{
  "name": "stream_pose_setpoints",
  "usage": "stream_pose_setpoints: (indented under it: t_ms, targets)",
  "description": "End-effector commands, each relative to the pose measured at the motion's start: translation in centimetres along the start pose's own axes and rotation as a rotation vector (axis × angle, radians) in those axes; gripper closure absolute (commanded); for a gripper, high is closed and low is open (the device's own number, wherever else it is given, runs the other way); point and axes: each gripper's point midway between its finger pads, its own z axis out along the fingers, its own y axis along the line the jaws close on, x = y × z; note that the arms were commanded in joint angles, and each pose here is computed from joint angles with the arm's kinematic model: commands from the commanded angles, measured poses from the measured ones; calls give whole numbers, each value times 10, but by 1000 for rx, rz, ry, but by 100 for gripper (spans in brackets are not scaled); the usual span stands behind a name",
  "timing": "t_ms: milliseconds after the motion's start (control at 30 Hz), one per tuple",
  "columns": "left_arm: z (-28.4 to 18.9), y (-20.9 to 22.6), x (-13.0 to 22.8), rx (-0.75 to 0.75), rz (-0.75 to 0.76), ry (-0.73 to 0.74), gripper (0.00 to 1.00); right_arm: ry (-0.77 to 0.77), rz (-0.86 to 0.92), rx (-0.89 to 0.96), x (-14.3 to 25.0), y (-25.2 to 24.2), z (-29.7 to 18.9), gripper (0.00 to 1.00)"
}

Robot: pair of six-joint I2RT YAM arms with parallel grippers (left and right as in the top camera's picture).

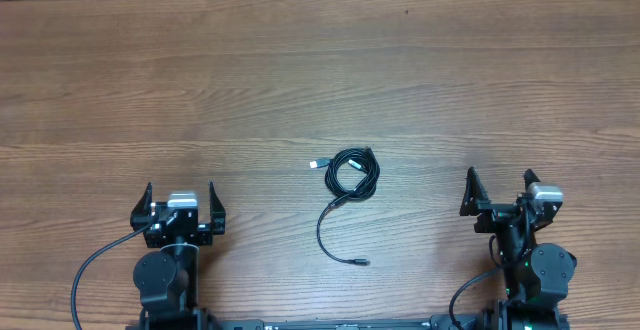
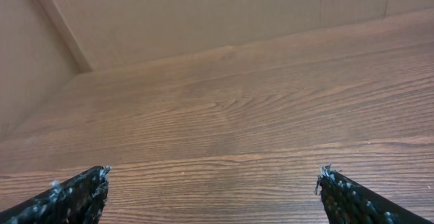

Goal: Untangle cables

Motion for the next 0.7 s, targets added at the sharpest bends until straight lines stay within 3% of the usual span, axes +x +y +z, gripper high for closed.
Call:
stream_pose_setpoints:
  t_ms: [0,667]
  targets:
    - [0,3,2,-16,18,-1,0,1,-1,6,3,-1,0,0]
    - [0,3,2,-16,18,-1,0,-5,-1,-9,1,2,0,0]
